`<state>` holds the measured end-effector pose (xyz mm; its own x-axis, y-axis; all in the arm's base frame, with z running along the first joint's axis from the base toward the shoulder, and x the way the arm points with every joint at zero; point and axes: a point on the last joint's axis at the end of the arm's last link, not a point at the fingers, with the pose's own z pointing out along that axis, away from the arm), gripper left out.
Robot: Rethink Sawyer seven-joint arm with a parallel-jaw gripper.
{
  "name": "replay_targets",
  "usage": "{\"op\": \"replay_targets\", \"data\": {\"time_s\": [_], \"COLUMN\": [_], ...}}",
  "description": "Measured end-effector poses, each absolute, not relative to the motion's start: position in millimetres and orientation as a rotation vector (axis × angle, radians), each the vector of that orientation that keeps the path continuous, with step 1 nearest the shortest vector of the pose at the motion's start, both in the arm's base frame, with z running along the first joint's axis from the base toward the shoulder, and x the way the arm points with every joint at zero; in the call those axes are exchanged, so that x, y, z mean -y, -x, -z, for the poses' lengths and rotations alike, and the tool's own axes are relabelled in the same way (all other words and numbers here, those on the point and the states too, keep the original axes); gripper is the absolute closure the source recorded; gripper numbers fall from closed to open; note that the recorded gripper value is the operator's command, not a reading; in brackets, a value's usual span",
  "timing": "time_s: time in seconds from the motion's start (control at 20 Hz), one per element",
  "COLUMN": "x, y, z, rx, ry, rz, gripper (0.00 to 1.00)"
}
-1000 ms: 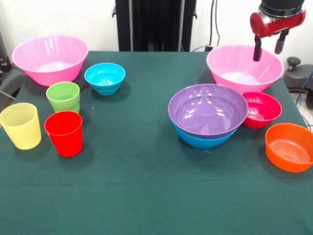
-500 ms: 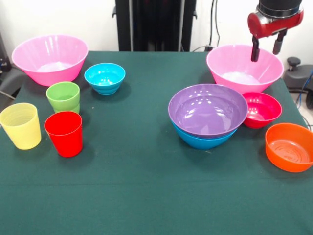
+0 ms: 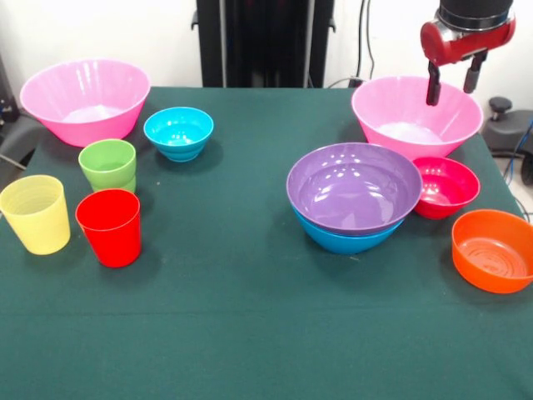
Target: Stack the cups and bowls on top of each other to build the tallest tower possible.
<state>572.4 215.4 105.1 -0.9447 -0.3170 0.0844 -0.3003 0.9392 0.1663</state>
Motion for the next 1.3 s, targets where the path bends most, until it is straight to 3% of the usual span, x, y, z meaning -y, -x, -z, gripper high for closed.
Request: {"op": "replay_targets", "data": {"time_s": [1.3], "x": [-185.1], "y": [-583.0], "z": [-105.2], "rx": [3.001], "ry": [-0.399], "rz": [0.234], "gripper": [0.0]}}
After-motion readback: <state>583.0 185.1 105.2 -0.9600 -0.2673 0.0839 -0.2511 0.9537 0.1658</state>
